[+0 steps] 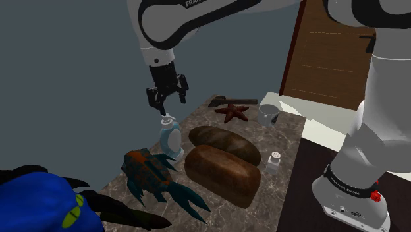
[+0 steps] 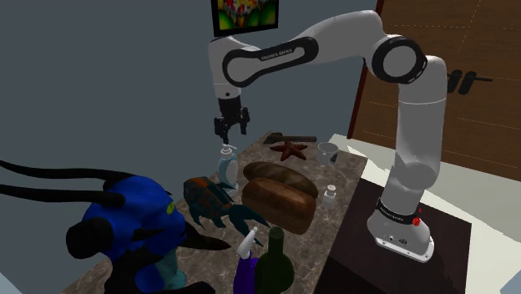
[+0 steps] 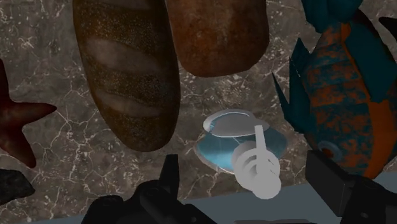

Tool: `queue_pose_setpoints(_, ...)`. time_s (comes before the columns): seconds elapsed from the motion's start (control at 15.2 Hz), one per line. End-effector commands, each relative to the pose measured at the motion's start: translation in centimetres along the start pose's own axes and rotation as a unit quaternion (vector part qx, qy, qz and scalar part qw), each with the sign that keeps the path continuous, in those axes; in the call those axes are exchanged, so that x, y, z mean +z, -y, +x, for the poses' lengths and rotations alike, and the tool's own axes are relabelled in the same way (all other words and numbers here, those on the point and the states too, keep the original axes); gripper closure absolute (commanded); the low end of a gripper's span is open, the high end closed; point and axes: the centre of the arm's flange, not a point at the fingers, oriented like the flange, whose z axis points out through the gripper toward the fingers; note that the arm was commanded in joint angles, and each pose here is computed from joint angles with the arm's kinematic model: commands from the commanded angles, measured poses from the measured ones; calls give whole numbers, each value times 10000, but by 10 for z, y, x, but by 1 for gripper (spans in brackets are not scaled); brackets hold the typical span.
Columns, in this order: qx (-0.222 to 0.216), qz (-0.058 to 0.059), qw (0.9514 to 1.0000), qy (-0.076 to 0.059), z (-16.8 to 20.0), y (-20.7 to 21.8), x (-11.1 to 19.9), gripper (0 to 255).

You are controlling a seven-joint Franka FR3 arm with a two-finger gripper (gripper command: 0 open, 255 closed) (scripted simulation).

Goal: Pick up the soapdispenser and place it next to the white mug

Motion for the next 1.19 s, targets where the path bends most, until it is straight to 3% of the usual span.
queue_pose_setpoints(0.0,46,-22,10000,66,20,19,12,0)
queue_pose_setpoints(0.59,60,-29,9999,90,26,25,55,0)
queue_pose_setpoints(1.06,60,-30,9999,90,26,26,55,0)
queue_pose_setpoints(1.12,60,-30,9999,90,26,26,55,255)
